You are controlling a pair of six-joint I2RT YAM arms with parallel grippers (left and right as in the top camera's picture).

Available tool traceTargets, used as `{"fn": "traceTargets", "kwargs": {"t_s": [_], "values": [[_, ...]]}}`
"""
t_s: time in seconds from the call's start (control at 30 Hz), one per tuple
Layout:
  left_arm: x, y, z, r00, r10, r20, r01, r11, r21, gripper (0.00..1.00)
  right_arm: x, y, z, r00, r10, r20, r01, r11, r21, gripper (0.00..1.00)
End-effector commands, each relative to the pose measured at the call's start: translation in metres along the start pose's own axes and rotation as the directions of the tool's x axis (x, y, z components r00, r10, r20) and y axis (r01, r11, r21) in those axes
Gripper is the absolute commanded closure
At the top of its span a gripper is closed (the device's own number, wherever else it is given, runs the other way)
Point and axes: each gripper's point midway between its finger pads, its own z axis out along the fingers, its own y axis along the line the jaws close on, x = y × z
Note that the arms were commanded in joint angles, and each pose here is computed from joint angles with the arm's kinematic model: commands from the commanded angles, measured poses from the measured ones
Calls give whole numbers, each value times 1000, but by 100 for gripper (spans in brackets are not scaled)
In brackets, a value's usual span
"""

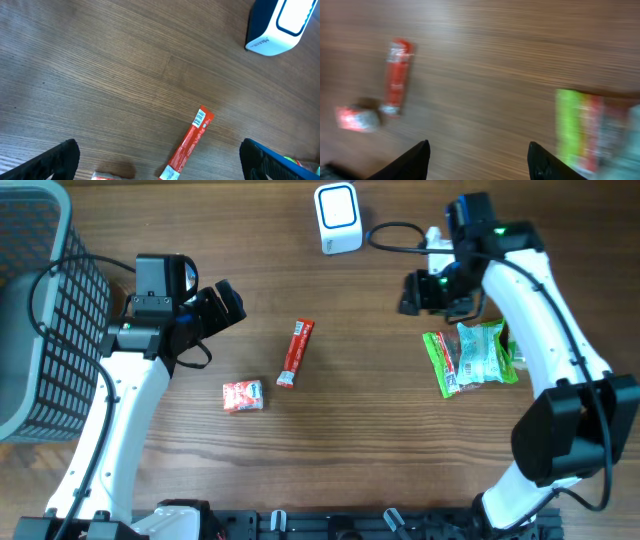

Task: Scan the item barcode
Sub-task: 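Move the right gripper to the red snack stick and grasp it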

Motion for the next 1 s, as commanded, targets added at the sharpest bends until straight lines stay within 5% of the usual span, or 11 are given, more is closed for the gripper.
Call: {"fn": "traceTargets", "kwargs": {"t_s": [0.0, 0.2, 0.33, 0.57, 0.73, 0.8, 0.97], "values": [[-3, 2, -2, 1000, -1, 13, 1, 1000, -6, 0, 8, 64, 21, 994, 111, -12, -112, 989, -94, 36], [-3, 2, -2, 1000, -1, 13, 1, 1000, -6, 0, 34, 158, 73, 984, 173, 32, -166, 972, -166, 43], [-3, 2, -2, 1000, -1, 13, 1, 1000, -6, 0, 51, 165, 98, 958, 255, 129, -247, 966, -70, 63], [-3, 2, -2, 1000, -1, 13, 1, 1000, -6, 0, 73, 174, 150, 937, 186, 297, -209, 977, 47, 63], [-3, 2, -2, 1000, -1, 13, 1, 1000, -6, 0, 77, 156, 195, 940, 148, 308, -198, 970, 140, 69], [-3, 2, -2, 1000, -1, 13, 1, 1000, -6, 0, 75, 135, 190, 934, 139, 329, -218, 952, 216, 76], [-3, 2, -2, 1000, -1, 13, 1, 1000, -6, 0, 75, 81, 165, 936, 172, 306, -283, 885, 368, 77]]}}
